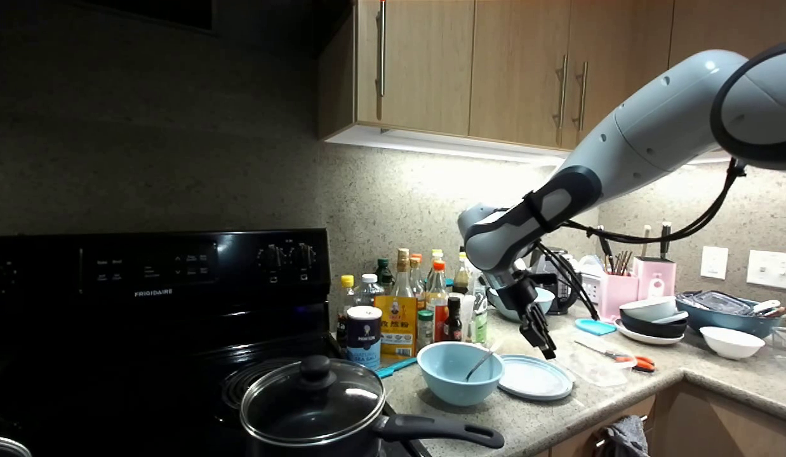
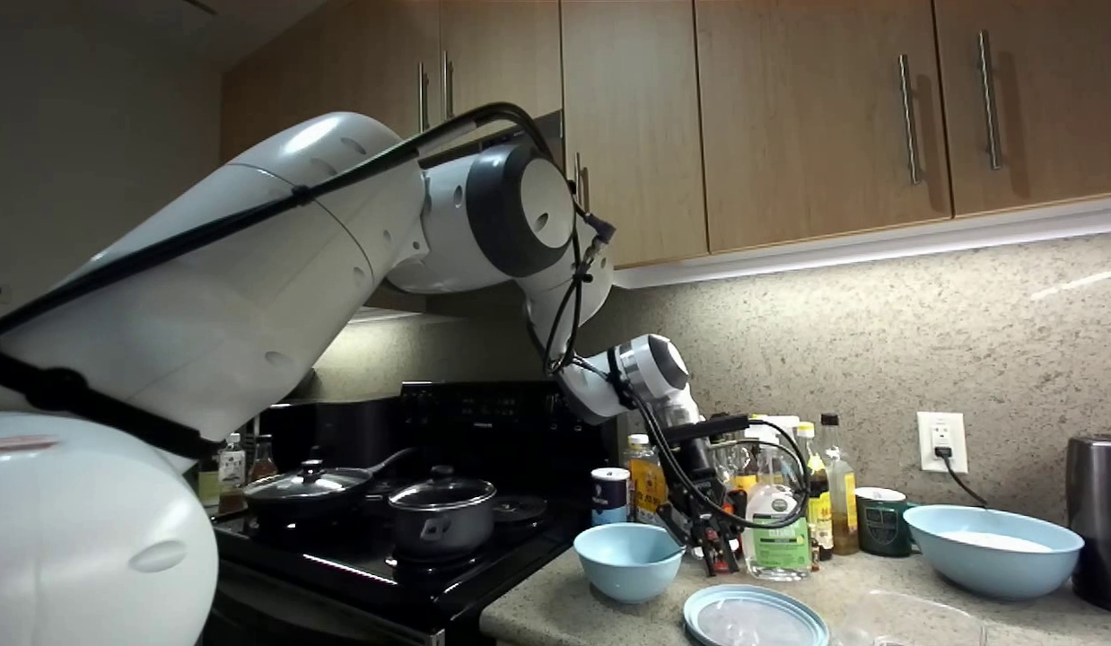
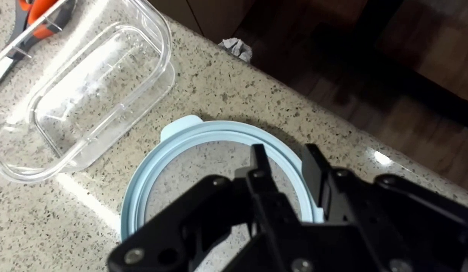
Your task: Put the spoon on the blue plate
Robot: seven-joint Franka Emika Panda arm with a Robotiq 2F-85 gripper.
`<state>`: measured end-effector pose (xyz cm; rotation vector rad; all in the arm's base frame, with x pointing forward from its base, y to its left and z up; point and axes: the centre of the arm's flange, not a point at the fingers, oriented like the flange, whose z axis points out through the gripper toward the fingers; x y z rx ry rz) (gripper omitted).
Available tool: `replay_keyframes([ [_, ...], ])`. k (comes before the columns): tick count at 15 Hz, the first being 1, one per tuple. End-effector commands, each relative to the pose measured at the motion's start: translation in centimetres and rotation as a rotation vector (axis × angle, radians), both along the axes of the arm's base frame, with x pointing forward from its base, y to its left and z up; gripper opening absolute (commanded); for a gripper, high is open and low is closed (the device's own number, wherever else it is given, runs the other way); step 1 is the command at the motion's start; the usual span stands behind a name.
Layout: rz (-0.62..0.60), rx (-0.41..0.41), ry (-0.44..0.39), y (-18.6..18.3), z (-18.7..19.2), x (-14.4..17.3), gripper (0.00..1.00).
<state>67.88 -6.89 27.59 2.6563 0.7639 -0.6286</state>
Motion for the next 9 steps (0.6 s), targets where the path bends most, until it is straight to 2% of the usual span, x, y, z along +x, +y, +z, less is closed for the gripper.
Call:
replay_keyframes([
  [1, -0.035, 0.061, -0.059, 0.8, 2.2, -2.2, 0.62],
  [5, -0.194, 0.207, -0.07, 1.9, 4.3, -4.2, 0.88],
  [7, -0.293, 0.234, -0.106, 1.7, 4.2, -5.1, 1.0],
  [8, -0.208, 0.2, -0.071, 2.0, 3.8, -2.1, 0.81],
  [9, -0.24, 0.21, -0.076, 1.8, 4.0, -2.6, 0.89],
])
